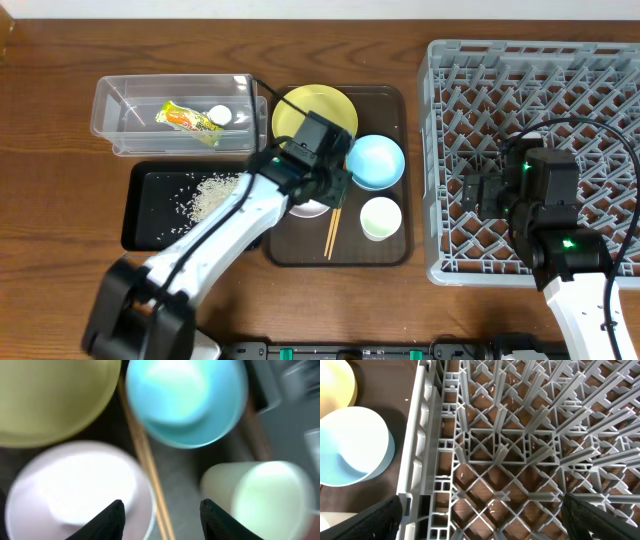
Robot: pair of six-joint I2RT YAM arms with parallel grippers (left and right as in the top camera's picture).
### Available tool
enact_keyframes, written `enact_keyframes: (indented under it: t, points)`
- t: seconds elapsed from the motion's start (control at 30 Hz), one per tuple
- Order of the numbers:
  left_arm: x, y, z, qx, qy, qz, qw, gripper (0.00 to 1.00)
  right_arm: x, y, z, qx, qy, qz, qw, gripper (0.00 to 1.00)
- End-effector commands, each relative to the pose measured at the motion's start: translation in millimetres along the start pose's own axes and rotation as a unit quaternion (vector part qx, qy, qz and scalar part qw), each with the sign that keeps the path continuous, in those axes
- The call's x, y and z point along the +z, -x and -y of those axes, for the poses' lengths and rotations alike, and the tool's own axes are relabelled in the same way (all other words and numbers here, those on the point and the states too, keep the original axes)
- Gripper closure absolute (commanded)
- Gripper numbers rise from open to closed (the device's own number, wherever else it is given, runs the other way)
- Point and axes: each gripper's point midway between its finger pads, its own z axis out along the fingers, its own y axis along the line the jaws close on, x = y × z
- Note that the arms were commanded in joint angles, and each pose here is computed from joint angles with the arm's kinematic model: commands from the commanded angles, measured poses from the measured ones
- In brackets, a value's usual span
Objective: Sort waste into correct bins and load items into the dishwasher rack
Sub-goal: 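Set the pink bowl back on the brown tray with the left gripper, then grasp the white cup with the left gripper and lift it toward the right gripper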
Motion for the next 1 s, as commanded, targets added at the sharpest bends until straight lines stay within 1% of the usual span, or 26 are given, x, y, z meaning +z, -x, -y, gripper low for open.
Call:
enact_keyframes:
  t: [0.0,0.33,0.47,0.6,0.67,0.8,0.87,0.97]
  points:
    - [-12,9,16,0.008,-0.030,0.015,0.999,0.49,-6,9,-5,0.001,0.006,0.013,1.000,0.01]
    - [16,-29,46,0.037,-0.043,-0.044,0.997,0.49,-6,10,-5,0.001,0.006,0.014,1.000,0.01]
    - [33,-40,52,0.047,-0.042,-0.067,0.996,0.51,-6,9,-5,0.001,0.006,0.013,1.000,0.01]
    - [53,-55,48,0.039,-0.034,-0.102,0.993,0.60,-6,9,-5,0.001,0.007,0.012,1.000,0.01]
    - [60,-60,45,0.036,-0.031,-0.113,0.992,0.73,-6,9,-5,0.001,0.006,0.012,1.000,0.01]
    - [58,-57,46,0.037,-0.032,-0.108,0.993,0.91,-6,9,-5,0.001,0.006,0.012,1.000,0.01]
    - [52,-51,47,0.037,-0.034,-0.098,0.994,0.94,-6,9,-5,0.001,0.006,0.013,1.000,0.01]
    - [38,-38,46,0.030,-0.037,-0.074,0.996,0.94,-6,12,-5,0.002,0.007,0.019,1.000,0.01]
